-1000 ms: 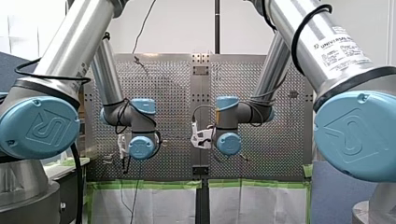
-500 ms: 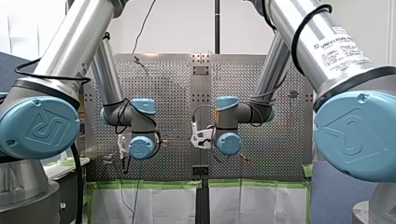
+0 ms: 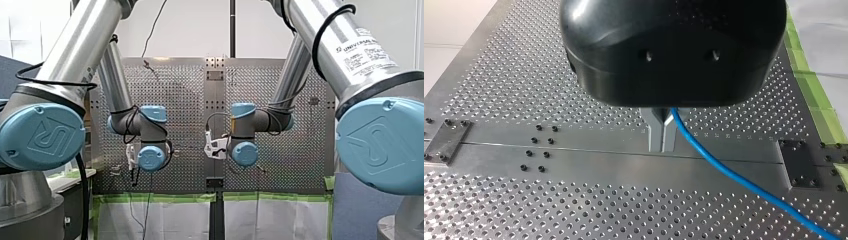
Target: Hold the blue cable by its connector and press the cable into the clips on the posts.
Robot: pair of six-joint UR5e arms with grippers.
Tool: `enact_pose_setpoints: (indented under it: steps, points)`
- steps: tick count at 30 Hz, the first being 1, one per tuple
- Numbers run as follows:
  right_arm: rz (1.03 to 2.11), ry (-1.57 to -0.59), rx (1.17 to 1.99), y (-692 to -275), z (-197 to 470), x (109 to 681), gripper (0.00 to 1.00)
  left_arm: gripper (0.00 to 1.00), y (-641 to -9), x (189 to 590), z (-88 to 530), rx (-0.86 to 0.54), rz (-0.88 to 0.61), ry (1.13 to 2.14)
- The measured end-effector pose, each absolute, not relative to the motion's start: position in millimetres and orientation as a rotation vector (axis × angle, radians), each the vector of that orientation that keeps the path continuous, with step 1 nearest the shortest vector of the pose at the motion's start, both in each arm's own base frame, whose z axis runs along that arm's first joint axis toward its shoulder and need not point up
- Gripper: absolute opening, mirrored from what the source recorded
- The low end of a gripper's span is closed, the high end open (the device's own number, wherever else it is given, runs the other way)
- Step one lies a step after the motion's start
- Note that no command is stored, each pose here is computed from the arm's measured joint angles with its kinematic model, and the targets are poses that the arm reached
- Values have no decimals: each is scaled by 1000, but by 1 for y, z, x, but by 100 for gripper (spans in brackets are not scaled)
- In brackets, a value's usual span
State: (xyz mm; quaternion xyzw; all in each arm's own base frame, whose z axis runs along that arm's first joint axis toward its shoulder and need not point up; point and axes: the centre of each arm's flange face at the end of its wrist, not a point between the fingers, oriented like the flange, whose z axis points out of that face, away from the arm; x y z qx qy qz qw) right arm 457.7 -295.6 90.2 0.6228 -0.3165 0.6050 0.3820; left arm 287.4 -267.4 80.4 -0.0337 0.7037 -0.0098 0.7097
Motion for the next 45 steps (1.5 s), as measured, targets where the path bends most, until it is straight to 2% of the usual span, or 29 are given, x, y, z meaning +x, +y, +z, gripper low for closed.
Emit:
enact_pose_setpoints:
  steps: [9, 16, 23, 38, 45]
  points:
    - [1543, -807, 1589, -296, 90, 458, 0, 0, -268, 287, 80, -73, -21, 1563]
    - [1565, -814, 1618, -294, 82, 469, 0, 0, -271, 274, 65, 13, 2, 1627]
    - [1527, -832, 1676, -293, 47, 470, 0, 0, -269, 269, 60, 41, 24, 1669]
    - [1424, -862, 1797, -280, -22, 457, 0, 0, -269, 271, 60, 39, 26, 1672]
    - [1498, -876, 1797, -281, -7, 480, 0, 0, -277, 283, 80, 6, -1, 1644]
